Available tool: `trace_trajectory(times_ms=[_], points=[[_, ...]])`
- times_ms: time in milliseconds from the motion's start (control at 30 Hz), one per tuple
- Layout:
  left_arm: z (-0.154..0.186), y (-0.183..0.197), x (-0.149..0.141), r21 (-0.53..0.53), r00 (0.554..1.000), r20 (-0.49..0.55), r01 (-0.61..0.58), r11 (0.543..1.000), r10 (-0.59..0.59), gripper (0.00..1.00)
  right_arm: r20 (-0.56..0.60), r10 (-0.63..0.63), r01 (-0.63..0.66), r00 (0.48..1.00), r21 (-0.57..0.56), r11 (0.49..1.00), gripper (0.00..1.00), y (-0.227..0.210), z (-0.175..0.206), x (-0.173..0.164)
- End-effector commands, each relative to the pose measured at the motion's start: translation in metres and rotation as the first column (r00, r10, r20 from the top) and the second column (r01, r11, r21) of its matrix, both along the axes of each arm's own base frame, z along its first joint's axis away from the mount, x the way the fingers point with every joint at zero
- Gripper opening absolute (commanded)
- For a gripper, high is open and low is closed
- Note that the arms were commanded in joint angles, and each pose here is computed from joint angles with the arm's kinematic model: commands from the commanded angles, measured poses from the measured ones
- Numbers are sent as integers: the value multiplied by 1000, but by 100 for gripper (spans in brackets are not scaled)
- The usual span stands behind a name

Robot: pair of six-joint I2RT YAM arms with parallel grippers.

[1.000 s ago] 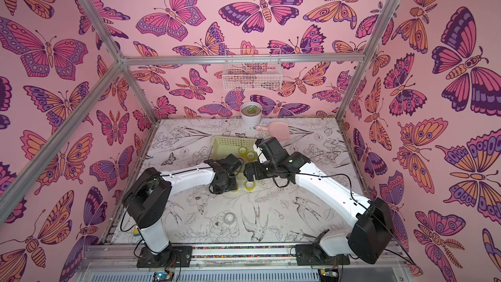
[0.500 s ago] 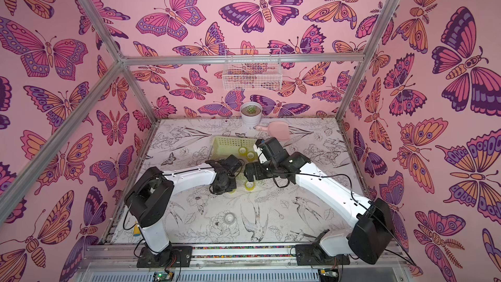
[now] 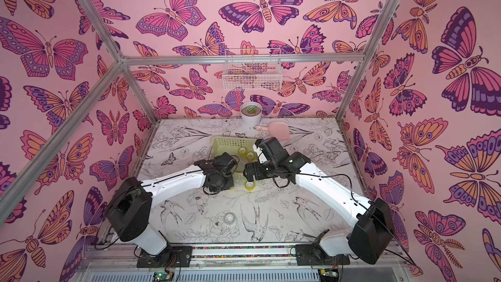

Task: Put the transparent tape into the storage box
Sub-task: Pick up the tape at the center of the board.

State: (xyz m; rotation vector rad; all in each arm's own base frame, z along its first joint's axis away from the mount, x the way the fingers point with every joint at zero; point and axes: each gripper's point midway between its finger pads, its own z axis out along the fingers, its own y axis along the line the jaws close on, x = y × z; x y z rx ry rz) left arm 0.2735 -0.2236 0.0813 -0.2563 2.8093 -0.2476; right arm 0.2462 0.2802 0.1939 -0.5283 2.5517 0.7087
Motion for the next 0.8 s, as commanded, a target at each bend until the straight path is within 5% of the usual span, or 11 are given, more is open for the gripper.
trace_trajectory(times_ms=[0, 333, 767], points=[[22, 15, -1, 57, 999, 32, -4, 998, 2, 8, 21, 5, -6, 1000, 41, 999, 99, 5, 12, 0], [64, 15, 51, 26, 992, 126, -12, 1000, 8, 9, 73, -5, -1, 997, 80, 997, 99, 9, 24, 7], [50, 8, 134, 18, 995, 103, 11, 1000, -13, 9, 214, -72, 61, 974, 60, 996, 99, -5, 41, 31]])
